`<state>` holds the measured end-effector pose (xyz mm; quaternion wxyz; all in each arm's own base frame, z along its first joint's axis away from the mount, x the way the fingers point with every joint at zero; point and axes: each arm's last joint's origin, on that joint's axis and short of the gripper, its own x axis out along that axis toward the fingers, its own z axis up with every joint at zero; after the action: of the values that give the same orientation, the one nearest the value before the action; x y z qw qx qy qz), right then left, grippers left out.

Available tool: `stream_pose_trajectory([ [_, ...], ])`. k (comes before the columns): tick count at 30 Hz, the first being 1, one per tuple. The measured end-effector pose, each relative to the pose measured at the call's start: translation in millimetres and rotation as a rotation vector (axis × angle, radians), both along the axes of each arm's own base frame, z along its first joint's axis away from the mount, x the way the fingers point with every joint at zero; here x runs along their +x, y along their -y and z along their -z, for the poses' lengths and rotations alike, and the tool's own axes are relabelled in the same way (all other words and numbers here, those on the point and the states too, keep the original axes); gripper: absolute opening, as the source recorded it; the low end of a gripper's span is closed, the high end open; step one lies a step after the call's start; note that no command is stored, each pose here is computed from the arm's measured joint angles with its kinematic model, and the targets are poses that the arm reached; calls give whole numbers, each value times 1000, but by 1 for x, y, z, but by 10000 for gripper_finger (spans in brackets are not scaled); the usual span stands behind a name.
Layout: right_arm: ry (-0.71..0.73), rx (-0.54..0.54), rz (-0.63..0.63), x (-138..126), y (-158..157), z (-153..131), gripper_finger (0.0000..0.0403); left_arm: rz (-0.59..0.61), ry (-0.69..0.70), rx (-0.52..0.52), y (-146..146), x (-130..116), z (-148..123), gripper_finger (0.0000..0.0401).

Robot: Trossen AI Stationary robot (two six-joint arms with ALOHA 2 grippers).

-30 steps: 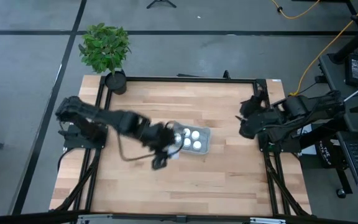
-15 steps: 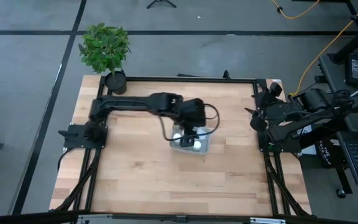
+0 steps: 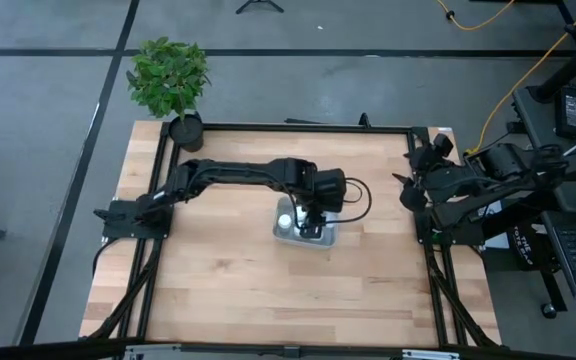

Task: Pick and place pill bottles into a basket
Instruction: Put the white pill bottle into the gray bin

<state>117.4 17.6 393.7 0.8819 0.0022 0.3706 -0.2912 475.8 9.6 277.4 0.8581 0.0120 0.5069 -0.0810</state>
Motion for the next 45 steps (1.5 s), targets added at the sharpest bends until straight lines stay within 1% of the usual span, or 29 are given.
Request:
stream_pose_trajectory([
  [12,-53,-14,1,20,-6,7,281,72,-79,59,-6,9,34,170],
  [17,-80,-24,-2,27,-9,10,281,69,-28,69,-14,14,33,170],
  [24,-89,-27,-2,29,-9,11,281,51,-13,53,-27,14,32,170],
  [33,-93,-30,-5,29,-9,11,281,50,15,47,-30,17,32,170],
  [41,-105,-41,-18,29,-9,11,281,60,-75,13,-26,21,61,170],
  [45,-107,-43,-21,29,-9,11,281,68,-80,5,-24,22,64,170],
])
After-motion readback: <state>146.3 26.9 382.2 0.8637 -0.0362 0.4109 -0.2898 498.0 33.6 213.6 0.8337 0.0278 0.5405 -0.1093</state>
